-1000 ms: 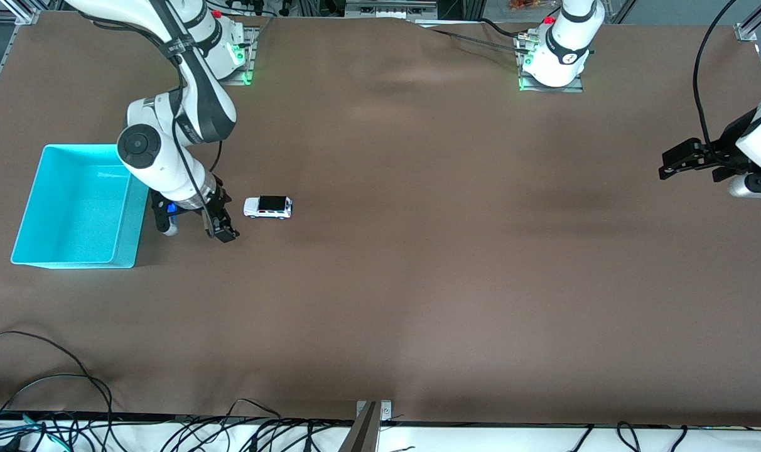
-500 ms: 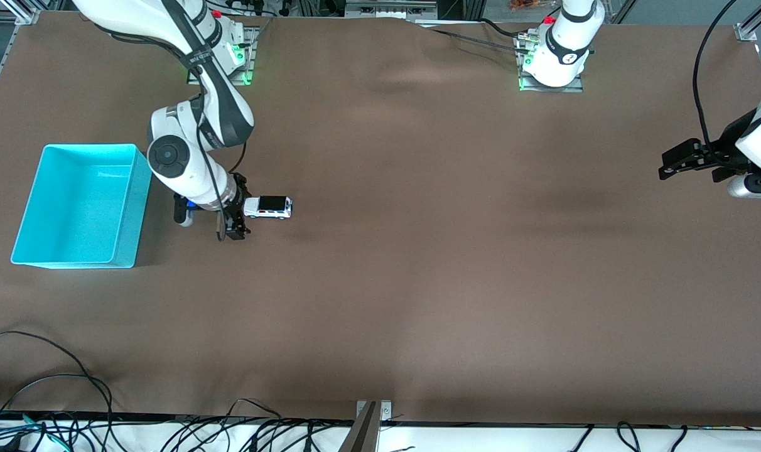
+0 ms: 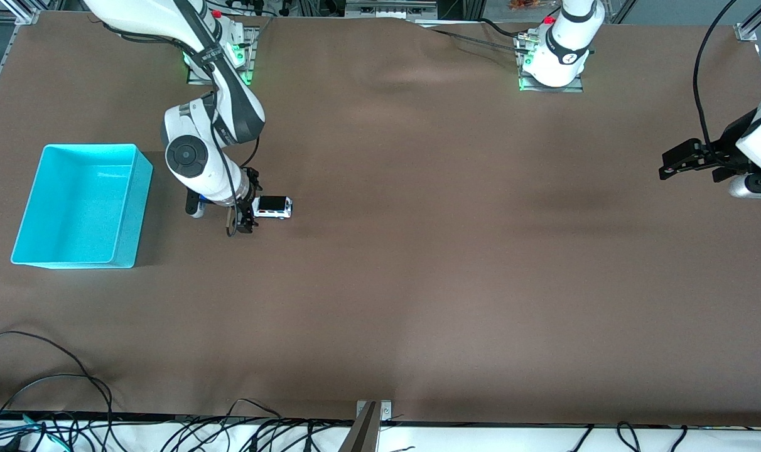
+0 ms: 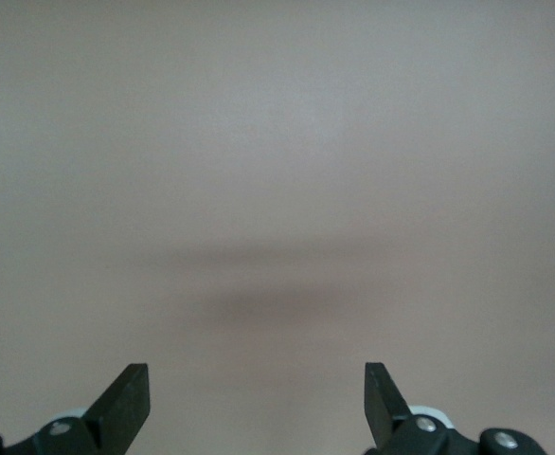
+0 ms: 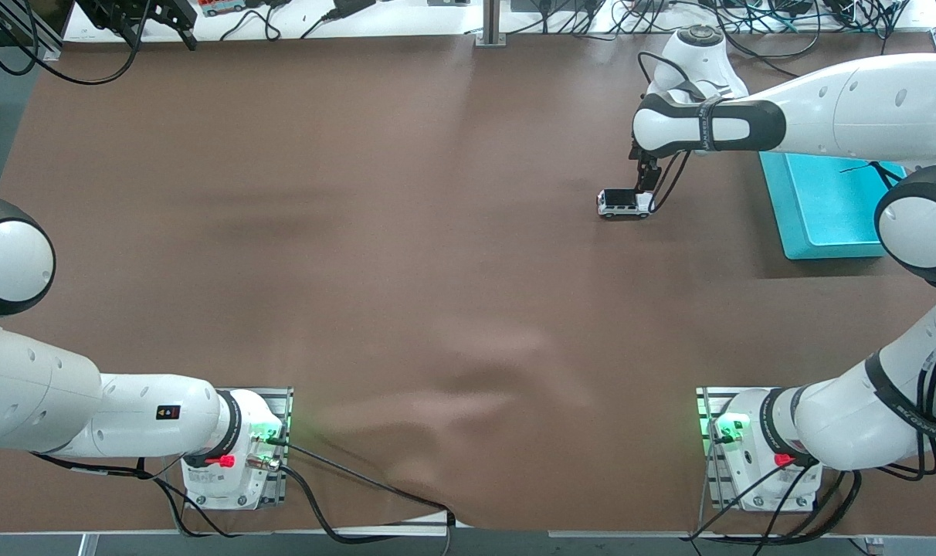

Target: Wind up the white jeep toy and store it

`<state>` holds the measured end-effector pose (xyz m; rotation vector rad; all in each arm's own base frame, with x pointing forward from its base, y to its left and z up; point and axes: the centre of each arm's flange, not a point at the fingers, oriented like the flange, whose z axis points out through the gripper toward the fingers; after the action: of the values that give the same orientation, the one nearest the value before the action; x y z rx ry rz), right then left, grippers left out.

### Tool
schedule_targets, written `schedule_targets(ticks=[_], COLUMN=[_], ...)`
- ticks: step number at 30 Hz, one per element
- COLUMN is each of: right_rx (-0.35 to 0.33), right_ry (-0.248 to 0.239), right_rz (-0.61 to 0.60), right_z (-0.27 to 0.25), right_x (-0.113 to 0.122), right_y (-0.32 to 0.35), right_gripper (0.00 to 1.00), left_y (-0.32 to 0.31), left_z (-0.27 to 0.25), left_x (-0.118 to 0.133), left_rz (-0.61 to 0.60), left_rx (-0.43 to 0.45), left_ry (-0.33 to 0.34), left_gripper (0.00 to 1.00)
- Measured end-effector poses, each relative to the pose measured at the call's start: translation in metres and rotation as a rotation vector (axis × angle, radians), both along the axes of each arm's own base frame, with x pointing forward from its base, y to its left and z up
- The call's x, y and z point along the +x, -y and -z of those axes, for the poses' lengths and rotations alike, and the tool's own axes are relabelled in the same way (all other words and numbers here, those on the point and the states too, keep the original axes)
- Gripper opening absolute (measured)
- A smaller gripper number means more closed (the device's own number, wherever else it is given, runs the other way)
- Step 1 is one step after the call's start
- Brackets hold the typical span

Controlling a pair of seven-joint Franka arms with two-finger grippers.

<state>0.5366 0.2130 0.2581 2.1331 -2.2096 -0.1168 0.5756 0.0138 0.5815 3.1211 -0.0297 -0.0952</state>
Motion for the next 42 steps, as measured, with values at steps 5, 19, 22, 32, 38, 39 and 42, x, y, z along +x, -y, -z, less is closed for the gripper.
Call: schedule_targets(ticks=[5,19,22,32,38,39,42], right_rx=[-0.006,-0.015,-0.016,-0.018,-0.022,-0.023,-0.025], right_ry=[-0.01,-0.024,-0.028,-0.032,-0.042,-0.044,-0.049], right_rz=[0.014,0.014,0.014,0.0,-0.016,-0.018,-0.023], right_z=[0.002,0.006,0.008,0.024,0.031,0.033,0.037], right_x=[-0.002,-0.012,-0.013,-0.024,-0.032,-0.033,-0.035], right_y=[0.0,-0.013,-0.012,-0.017,-0.023,-0.024,-0.027], right_gripper=[1.0,1.0,1.0,1.0,1.0,1.0,1.0], left_y=[0.0,0.0,0.0,0.0,0.0,0.0,0.0], left_z=[0.0,0.001,0.001,0.002,0.002,0.002,0.002], left_x=[0.0,0.0,0.001,0.001,0.001,0.001,0.001], left_rz=[0.0,0.0,0.0,0.0,0.0,0.0,0.0], left_rx=[0.0,0.0,0.0,0.0,0.0,0.0,0.0], left_ry=[0.0,-0.002,-0.002,-0.003,-0.003,-0.003,-0.004], left_gripper=[1.0,1.0,1.0,1.0,1.0,1.0,1.0])
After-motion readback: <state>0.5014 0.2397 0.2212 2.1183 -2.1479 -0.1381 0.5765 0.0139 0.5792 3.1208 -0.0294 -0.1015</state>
